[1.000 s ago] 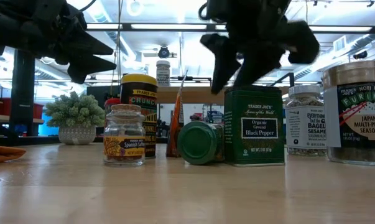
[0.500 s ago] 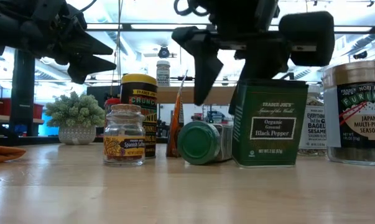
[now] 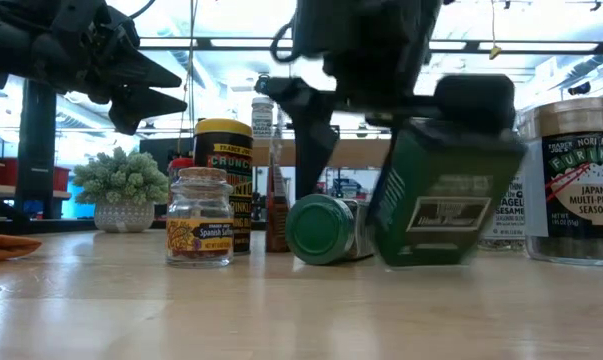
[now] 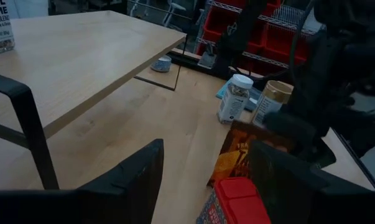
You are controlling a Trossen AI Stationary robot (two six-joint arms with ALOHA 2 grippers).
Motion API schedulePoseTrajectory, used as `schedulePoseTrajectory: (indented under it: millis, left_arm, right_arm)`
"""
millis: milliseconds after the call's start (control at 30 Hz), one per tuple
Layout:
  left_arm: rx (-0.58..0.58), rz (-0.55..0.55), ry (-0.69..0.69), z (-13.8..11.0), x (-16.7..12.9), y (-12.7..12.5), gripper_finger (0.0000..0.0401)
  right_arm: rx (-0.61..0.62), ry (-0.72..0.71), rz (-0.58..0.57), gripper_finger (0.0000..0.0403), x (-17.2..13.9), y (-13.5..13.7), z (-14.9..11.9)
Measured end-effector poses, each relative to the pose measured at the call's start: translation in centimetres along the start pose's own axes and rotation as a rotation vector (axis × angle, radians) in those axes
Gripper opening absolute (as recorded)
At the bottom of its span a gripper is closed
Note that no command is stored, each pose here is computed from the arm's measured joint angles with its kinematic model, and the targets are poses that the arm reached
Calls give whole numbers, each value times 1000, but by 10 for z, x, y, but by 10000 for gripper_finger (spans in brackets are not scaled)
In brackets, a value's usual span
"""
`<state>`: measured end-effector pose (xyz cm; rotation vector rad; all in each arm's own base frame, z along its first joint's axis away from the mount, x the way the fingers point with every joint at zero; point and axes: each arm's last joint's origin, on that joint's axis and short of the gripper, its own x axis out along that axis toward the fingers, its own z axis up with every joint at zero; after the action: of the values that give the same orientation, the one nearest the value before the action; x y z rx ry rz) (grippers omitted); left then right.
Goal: Shelf spices
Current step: Put the green seasoning bottle on the shelf
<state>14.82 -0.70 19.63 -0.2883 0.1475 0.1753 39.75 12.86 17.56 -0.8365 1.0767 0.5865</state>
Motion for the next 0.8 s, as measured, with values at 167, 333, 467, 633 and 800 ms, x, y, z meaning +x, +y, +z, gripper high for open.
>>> schedulePoseTrajectory:
  millis: [167, 333, 467, 633, 800]
  left_arm:
    - [0, -2, 3, 0, 0, 0, 239]
    - [1, -4, 7, -1, 0, 0, 239]
    - [3, -2, 12, -1, 0, 0, 239]
    - [3, -3, 12, -1, 0, 0, 239]
    - [2, -4, 12, -1, 0, 0, 239]
  right_arm:
    - [-41, -1, 2, 257, 9, 0, 1]
    - [-42, -14, -5, 182, 9, -2, 1]
    - [-18, -17, -11, 182, 5, -4, -1]
    - [54, -57, -43, 182, -12, -13, -3]
    - [56, -51, -30, 182, -14, -13, -4]
